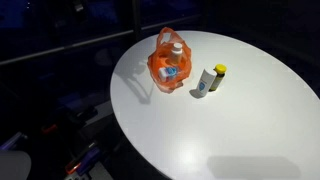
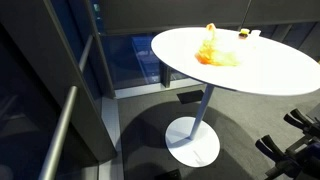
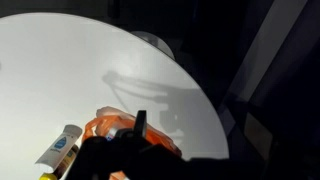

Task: Put the white bottle inside the plastic bag

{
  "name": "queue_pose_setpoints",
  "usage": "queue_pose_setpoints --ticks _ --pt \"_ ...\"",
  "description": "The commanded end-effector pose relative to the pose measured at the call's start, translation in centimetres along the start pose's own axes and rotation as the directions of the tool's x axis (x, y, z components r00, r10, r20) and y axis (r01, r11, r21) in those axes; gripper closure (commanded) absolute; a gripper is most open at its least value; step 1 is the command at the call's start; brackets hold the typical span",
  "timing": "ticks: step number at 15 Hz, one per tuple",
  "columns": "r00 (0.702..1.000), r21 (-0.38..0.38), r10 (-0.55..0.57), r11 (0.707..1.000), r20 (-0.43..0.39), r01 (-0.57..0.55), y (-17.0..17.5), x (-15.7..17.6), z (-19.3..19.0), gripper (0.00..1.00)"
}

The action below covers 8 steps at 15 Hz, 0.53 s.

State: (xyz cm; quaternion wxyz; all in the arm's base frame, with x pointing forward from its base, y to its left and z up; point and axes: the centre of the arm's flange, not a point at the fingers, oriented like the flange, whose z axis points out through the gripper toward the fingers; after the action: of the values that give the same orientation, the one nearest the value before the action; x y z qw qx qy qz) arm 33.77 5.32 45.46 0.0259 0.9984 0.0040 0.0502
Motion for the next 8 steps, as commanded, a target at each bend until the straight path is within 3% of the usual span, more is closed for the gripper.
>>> queue_pose_setpoints --ticks 1,8 --pt "1.0 0.0 0.0 1.0 0.0 0.0 0.0 0.0 0.0 0.0" --pt "1.0 0.004 0.003 1.0 0.001 -0.003 -0.02 0.23 -0.3 0.0"
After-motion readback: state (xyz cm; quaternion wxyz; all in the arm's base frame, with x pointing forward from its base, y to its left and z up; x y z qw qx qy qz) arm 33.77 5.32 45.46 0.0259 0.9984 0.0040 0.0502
